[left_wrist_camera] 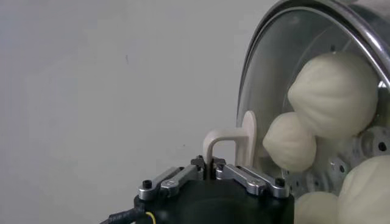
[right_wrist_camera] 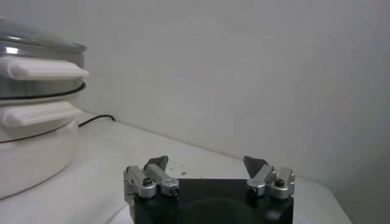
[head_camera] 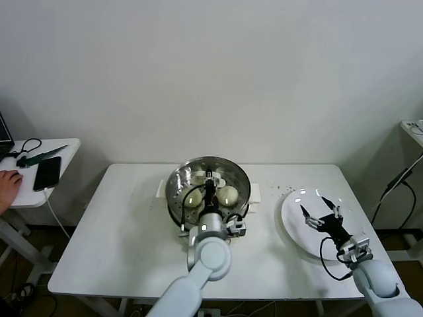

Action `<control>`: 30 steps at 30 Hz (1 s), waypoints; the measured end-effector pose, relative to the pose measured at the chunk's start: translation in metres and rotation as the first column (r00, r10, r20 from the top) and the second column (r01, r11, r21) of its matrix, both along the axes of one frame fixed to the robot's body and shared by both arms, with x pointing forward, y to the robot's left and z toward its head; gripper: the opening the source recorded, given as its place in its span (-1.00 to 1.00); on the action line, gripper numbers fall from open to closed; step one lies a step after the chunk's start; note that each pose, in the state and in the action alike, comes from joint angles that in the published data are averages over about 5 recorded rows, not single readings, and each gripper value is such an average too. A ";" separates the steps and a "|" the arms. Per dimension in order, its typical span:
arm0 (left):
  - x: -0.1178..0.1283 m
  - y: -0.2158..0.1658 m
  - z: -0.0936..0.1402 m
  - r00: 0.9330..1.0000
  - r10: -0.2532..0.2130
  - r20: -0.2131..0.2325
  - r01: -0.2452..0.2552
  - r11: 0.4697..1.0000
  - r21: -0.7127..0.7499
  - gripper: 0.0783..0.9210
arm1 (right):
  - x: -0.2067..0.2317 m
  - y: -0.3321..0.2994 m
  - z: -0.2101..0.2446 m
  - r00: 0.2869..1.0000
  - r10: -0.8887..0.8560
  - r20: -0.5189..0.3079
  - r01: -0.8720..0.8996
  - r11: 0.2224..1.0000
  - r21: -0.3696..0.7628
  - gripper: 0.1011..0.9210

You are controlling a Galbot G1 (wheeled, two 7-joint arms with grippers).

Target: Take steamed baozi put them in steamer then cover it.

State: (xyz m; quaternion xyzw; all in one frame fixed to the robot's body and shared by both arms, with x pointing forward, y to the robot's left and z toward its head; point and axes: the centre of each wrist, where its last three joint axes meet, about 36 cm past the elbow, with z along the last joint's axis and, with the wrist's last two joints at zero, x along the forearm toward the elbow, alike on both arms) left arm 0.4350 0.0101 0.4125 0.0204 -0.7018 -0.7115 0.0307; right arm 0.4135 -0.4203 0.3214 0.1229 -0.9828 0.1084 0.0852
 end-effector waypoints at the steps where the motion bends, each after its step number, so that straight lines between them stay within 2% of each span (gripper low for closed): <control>1: 0.000 0.000 0.000 1.000 0.000 -0.001 0.000 1.000 -0.002 -0.84 | 0.000 0.000 0.000 1.000 0.001 0.000 -0.001 1.000 0.000 0.76; 6: 0.000 0.001 0.002 1.000 -0.001 -0.008 0.001 1.000 -0.008 -0.80 | 0.000 0.000 0.001 1.000 0.003 0.000 -0.003 1.000 -0.002 0.76; 12: -0.004 0.006 0.004 1.000 -0.004 -0.021 0.004 1.000 -0.017 -0.38 | 0.001 -0.001 0.001 1.000 0.005 -0.001 -0.005 1.000 -0.006 0.76; 25: -0.025 0.029 0.019 1.000 -0.015 -0.014 0.014 0.998 -0.060 0.53 | 0.002 -0.002 0.000 1.000 0.004 -0.011 -0.004 1.000 -0.015 0.76; 30: -0.036 0.040 0.026 1.000 -0.023 -0.019 0.021 0.996 -0.091 0.74 | 0.003 -0.003 -0.001 1.000 -0.004 -0.018 0.004 1.000 -0.021 0.76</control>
